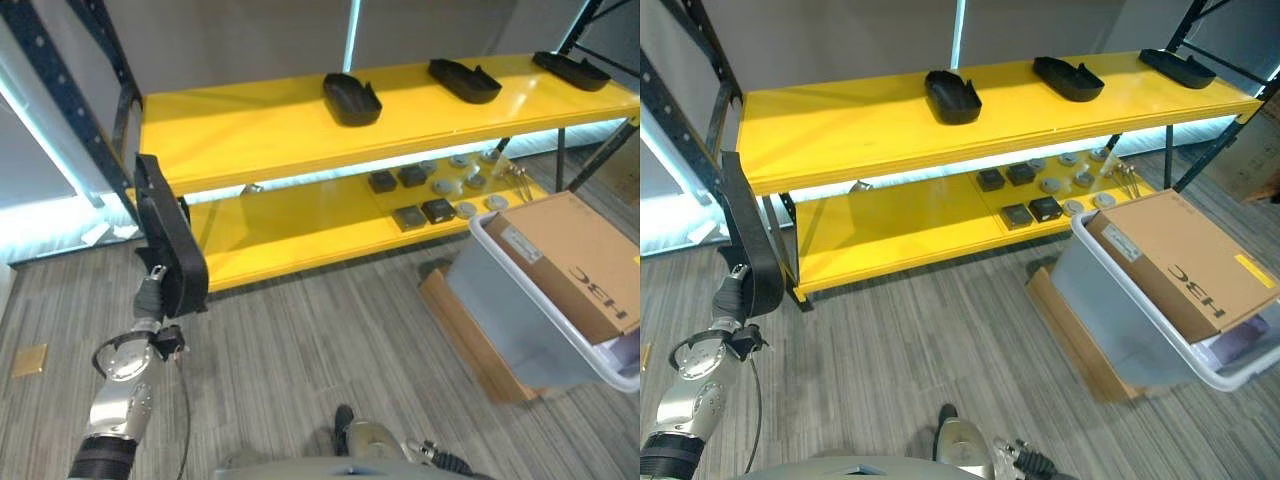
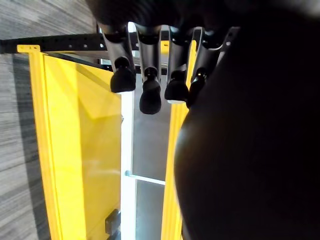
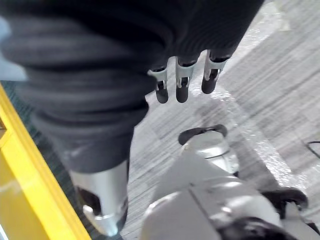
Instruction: Move parts from the plastic box to the shelf.
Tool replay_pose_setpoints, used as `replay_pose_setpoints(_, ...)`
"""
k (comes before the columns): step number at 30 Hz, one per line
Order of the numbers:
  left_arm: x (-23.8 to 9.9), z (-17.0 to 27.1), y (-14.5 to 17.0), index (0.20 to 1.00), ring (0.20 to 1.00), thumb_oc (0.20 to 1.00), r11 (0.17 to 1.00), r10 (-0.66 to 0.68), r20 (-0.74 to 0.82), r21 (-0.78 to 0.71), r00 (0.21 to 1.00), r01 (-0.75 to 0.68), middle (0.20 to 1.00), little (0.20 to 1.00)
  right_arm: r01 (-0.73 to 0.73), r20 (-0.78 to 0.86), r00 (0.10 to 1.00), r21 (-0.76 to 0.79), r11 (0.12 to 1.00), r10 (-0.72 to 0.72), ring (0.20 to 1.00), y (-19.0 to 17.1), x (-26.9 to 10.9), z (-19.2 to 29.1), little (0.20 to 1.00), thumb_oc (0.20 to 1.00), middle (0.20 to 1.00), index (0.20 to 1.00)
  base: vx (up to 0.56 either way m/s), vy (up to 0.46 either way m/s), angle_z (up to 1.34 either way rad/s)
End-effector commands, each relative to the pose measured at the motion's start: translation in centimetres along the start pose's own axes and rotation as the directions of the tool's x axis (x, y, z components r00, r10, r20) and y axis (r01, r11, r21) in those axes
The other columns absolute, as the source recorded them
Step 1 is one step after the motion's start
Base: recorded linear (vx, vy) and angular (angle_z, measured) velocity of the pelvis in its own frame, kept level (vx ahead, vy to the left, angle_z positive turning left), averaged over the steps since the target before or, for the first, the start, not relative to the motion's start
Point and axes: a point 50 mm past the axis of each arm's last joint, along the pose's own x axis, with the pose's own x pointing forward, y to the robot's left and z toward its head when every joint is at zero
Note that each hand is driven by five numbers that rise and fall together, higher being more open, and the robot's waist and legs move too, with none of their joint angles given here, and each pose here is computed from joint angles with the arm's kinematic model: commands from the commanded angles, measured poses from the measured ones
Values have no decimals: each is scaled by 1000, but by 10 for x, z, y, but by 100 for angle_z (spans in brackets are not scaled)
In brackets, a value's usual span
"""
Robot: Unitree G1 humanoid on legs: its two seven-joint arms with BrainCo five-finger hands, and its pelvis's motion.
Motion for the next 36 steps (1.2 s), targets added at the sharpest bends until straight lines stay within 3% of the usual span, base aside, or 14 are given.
replay_pose_setpoints(1,5,51,-15,200,200,200,997,-56,228,-32,972,65,200,200,-3,-48,999,-101,995,-2,1000,-13,-5,-9,1000,1000,1000,1000,196,-275,-17)
replay_pose_setpoints(7,8,49,-13,200,200,200,995,-34,234,-81,972,55,200,200,32,-12,999,-87,996,-34,1000,-20,-5,1,1000,1000,1000,1000,162,-111,-3)
replay_pose_setpoints(21,-2,50,16,200,200,200,994,17,261,-112,965,13,200,200,65,-14,998,-103,993,-67,1000,-15,-6,-3,1000,1000,1000,1000,352,204,-30)
replay_pose_setpoints(31,16,65,-10,200,200,200,998,-45,303,65,952,27,200,200,4,10,1000,-97,995,-3,1000,7,0,-1,1000,1000,1000,1000,215,203,8)
replay_pose_setpoints(36,14,93,-15,200,200,200,950,-125,440,311,889,-20,200,200,7,41,999,-92,996,-3,1000,2,1,8,1000,1000,1000,1000,124,-320,51)
